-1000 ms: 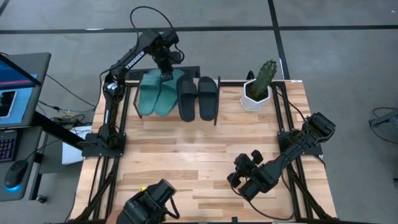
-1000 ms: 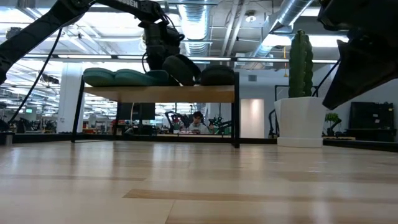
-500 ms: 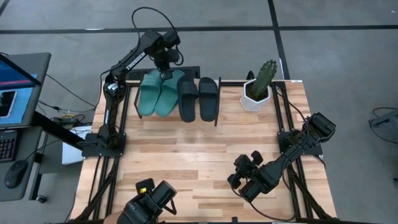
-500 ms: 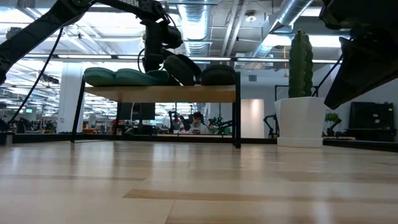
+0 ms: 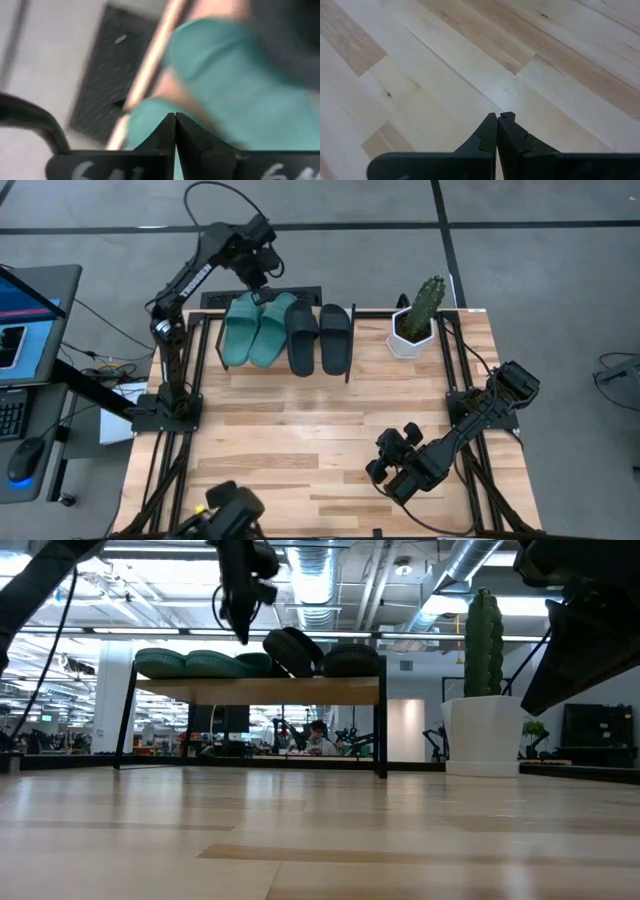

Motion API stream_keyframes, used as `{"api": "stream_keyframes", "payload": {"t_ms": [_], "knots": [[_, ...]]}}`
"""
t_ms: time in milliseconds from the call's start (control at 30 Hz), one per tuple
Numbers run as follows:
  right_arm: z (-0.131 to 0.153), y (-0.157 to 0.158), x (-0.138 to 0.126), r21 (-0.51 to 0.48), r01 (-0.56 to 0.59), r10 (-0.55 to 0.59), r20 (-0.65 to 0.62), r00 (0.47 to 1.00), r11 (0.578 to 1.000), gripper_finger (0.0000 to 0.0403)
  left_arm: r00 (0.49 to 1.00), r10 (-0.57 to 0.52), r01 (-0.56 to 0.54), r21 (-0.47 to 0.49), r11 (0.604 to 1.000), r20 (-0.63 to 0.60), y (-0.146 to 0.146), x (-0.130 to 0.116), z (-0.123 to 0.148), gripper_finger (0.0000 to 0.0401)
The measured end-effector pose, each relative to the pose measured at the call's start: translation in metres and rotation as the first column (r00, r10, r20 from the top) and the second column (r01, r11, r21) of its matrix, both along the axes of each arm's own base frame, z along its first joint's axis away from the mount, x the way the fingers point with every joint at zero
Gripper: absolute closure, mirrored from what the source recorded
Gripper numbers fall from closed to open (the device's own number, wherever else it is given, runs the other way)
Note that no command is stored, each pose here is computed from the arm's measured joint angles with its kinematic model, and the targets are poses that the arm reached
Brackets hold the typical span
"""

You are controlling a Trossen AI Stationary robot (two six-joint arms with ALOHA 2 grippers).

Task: Pick and place slides into the shelf
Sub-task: Adjust the slides on the shelf

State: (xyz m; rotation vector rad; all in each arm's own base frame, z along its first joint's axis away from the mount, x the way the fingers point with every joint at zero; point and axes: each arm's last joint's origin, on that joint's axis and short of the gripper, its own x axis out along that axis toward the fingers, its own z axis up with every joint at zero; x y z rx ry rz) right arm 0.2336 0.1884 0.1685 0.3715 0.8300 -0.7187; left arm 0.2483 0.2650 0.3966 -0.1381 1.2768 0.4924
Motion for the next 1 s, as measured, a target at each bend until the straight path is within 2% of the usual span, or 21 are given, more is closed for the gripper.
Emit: {"api": "stream_keyframes", "payload": {"t_ms": [100,200,300,400,600,733,1000], "knots": [[0.0,0.0,0.0,0.004,0.0,0.0,0.004,1.0,1.0,0.0403,0.994,-0.066,0.07,-0.046,0.996,0.092,-0.013,-0.006,0.011,0.0401],[0.0,0.001,0.001,0.007,0.0,0.0,0.008,1.0,1.0,0.0403,0.996,-0.078,0.081,-0.044,0.996,0.052,-0.021,-0.016,0.009,0.0401],[0.0,0.001,0.001,0.01,0.0,0.0,0.011,1.0,1.0,0.0403,0.995,-0.098,0.096,-0.081,0.992,-0.021,-0.02,-0.025,-0.006,0.0401],[0.0,0.001,0.001,0.013,0.0,0.0,0.015,1.0,1.0,0.0403,0.989,-0.089,0.083,-0.057,0.995,-0.116,-0.013,-0.032,-0.02,0.0401],[0.0,0.002,0.002,0.022,0.001,-0.002,0.025,1.0,1.0,0.0403,0.985,-0.092,0.089,-0.025,0.996,-0.146,0.007,-0.038,-0.032,0.0401],[0.0,0.001,0.003,0.022,0.003,-0.004,0.025,1.0,1.0,0.0403,0.974,-0.07,0.069,-0.015,0.998,-0.214,0.018,-0.042,-0.04,0.0401],[0.0,0.001,0.003,0.024,0.004,-0.005,0.027,1.0,1.0,0.0403,0.961,-0.04,0.02,-0.075,0.997,-0.272,0.042,-0.046,-0.065,0.0401]]}}
